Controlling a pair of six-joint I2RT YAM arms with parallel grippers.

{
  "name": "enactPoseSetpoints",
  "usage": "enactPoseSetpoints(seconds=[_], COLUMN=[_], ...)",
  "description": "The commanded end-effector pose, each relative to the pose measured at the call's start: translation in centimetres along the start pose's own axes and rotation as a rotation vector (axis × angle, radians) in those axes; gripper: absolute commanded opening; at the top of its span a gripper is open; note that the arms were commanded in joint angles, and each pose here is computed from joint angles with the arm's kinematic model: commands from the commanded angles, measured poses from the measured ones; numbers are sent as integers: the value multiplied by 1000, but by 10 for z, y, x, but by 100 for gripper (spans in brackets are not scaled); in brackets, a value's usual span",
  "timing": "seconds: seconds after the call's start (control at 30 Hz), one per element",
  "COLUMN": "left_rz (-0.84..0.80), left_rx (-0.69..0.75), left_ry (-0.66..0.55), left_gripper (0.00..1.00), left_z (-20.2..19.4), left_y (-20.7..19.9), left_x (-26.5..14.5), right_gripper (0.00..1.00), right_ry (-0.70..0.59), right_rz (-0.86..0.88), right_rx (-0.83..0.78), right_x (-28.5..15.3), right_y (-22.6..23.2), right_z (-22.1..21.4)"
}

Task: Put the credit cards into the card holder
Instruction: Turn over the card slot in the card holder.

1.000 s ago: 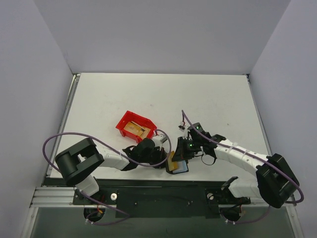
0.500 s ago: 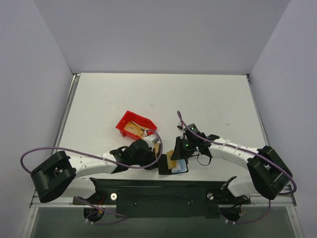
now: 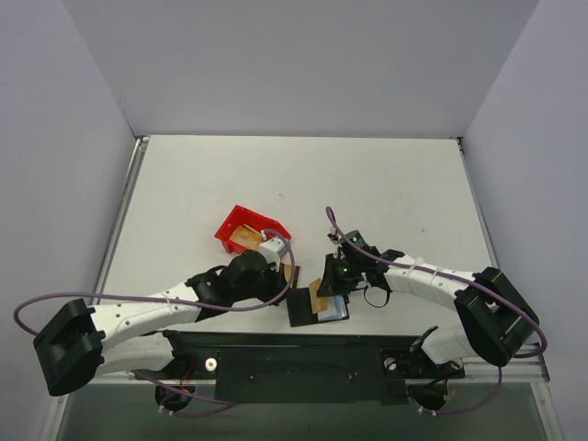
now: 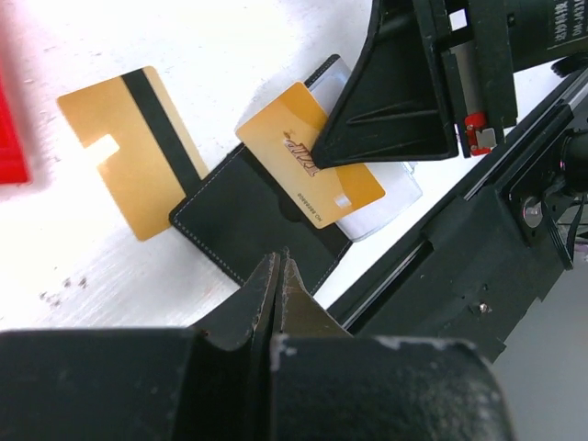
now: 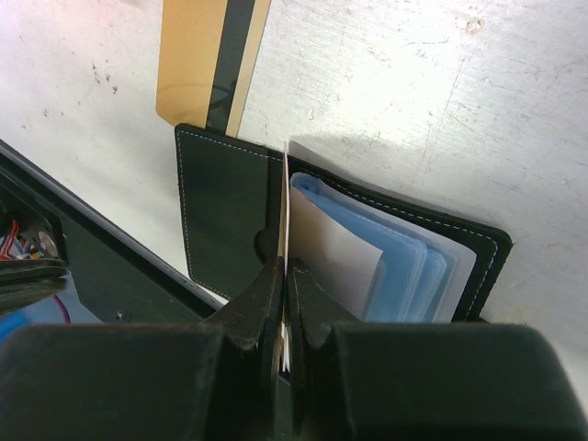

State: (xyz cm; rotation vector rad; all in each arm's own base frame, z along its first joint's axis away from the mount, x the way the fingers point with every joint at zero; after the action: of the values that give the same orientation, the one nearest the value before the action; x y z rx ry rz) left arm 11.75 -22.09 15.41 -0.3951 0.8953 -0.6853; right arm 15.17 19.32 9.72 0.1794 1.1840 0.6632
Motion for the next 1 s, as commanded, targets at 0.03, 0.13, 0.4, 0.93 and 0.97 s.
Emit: enactPoseSetpoints(seconds=[0.03, 0.13, 0.4, 0.93, 0.97], left_rz=[-97, -97, -98, -110, -109], left_rx=[29, 20, 8, 9, 9], left_ry=[21, 20, 90, 147, 152], left_gripper=[0, 0, 0, 0, 0], left_z=[3, 0, -14, -24, -25], left_y=[-13, -11, -3, -3, -3], left_x=[29, 42, 73, 89, 89], right_gripper=[0, 0, 0, 0, 0], right_ry=[-21, -22, -28, -62, -70], right_rz=[-13, -11, -10, -15, -17], right_rx=[-6, -5, -3, 4, 4], right_x=[-1, -2, -2, -6, -8], right_y=[3, 3, 4, 5, 5], right_z=[5, 5, 5, 8, 9])
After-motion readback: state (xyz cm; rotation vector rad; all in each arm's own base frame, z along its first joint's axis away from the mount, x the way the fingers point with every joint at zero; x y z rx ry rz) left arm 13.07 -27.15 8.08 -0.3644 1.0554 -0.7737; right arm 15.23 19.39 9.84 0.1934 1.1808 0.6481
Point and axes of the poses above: each gripper's point midway between its finger pads, its own x axis out along the fingers, its own y axis along the line the jaws close on, z = x × y, the point moved 9 cm from there along -x, back along the fingers, and after that the axes turned 12 degrees about -x, right-handed, at the moved point
